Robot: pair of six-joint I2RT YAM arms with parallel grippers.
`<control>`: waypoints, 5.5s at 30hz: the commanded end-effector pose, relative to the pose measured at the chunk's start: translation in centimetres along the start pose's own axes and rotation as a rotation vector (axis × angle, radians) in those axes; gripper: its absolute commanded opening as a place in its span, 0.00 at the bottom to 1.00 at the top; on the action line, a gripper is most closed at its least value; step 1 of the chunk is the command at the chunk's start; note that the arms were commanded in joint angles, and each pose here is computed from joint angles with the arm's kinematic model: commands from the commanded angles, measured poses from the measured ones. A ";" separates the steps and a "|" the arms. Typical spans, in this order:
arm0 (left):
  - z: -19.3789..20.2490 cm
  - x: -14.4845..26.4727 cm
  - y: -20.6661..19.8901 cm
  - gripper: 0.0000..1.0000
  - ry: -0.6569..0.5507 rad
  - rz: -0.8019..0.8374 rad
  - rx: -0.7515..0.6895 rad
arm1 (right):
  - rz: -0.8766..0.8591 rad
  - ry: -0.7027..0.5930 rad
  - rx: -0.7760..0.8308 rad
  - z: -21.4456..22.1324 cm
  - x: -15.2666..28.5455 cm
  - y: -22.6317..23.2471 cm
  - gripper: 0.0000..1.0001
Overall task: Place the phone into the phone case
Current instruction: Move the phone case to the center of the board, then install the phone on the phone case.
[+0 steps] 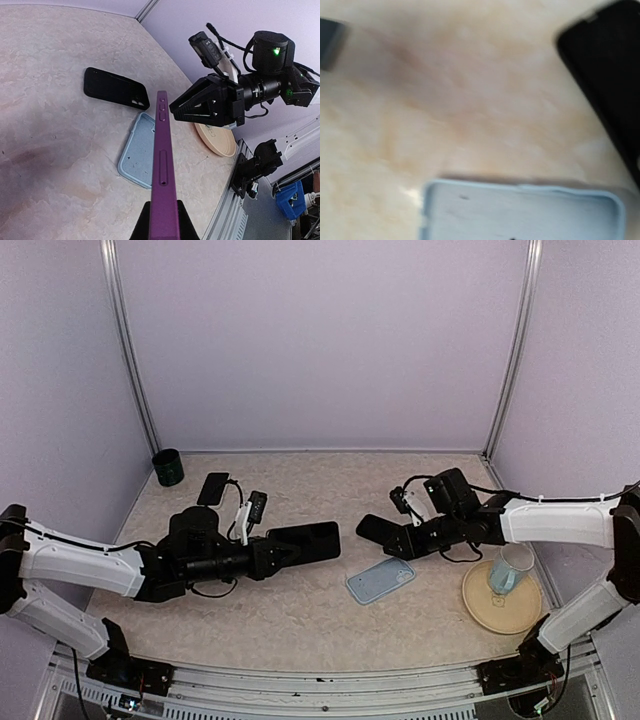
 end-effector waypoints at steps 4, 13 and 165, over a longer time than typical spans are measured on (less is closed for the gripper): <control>-1.4 1.2 -1.4 0.00 -0.073 0.028 -0.053 | 0.128 0.120 0.019 1.3 -1.3 -2.4 0.23; -1.5 1.4 -1.7 0.00 -0.080 0.036 -0.074 | 0.184 0.208 0.001 3.3 -3.3 -4.1 0.21; -2.9 -7.9 4.1 0.00 0.239 -0.009 0.351 | -0.136 -0.129 -0.086 -2.4 -4.2 1.3 1.00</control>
Point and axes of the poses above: each gripper's point midway between its finger pads, its own x axis back along the fingers, its own y axis along the line the jaws close on, z = x × y, the point moved 5 cm from there along x, back along the fingers, and after that the axes turned 9 degrees about x, right-handed, at the moved point
